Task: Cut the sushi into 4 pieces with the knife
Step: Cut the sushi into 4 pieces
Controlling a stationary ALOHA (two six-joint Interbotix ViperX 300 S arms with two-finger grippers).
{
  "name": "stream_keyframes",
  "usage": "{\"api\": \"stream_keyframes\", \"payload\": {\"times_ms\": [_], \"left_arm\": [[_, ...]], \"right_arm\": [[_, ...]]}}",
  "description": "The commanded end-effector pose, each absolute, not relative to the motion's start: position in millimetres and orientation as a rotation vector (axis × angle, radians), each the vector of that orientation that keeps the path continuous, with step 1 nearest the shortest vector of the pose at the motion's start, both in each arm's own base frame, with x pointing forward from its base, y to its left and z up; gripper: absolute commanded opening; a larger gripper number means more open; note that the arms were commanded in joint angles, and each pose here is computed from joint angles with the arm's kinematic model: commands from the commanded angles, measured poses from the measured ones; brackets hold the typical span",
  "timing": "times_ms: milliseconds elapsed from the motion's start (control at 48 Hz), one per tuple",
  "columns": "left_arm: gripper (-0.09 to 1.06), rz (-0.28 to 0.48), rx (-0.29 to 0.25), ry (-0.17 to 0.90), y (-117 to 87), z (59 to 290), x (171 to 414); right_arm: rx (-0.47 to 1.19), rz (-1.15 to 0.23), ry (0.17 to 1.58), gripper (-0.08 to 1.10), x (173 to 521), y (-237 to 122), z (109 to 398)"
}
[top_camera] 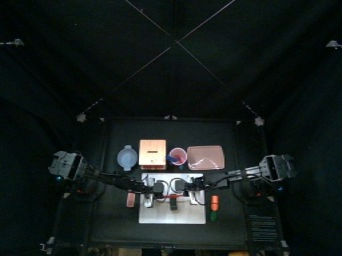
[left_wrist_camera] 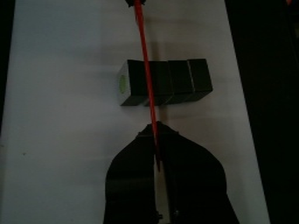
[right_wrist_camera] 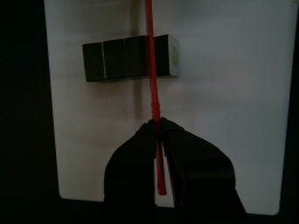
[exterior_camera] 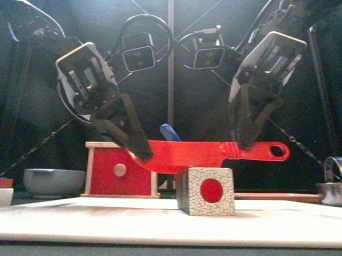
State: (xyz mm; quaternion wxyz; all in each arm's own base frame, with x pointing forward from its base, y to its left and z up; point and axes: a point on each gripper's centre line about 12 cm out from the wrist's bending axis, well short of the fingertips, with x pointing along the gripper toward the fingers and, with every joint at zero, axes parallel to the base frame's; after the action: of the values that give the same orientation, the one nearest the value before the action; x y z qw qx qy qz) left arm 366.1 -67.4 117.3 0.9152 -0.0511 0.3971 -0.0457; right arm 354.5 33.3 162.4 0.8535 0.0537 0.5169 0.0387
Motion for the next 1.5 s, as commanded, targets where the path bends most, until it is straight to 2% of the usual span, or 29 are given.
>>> {"api": "stream_keyframes", "payload": {"times_ms": [21, 271, 688, 1083, 1229, 1500], "left_arm": [[0.3, -0.097, -0.098, 0.84, -68, 112, 365], [0.3, -0.089, -0.097, 0.861, -66, 105, 365], [0.3, -0.08, -0.088, 0.945, -66, 74, 364], [0.3, -0.085, -0.073, 0.963, -65, 72, 363], [0.3, -0.085, -0.051, 0.952, -58, 75, 364], [0.3, -0.056, -0.012, 0.926, -32, 83, 369]], "right_arm": [[0.11, 0.08, 1.09, 0.31, 356, 32, 161], [0.108, 0.078, 1.106, 0.31, 355, 32, 156], [0.112, 0.079, 1.195, 0.31, 357, 38, 117], [0.097, 0.076, 1.183, 0.31, 359, 35, 120], [0.096, 0.065, 1.174, 0.31, 360, 29, 122], [0.098, 0.038, 1.173, 0.31, 361, 16, 122]]}}
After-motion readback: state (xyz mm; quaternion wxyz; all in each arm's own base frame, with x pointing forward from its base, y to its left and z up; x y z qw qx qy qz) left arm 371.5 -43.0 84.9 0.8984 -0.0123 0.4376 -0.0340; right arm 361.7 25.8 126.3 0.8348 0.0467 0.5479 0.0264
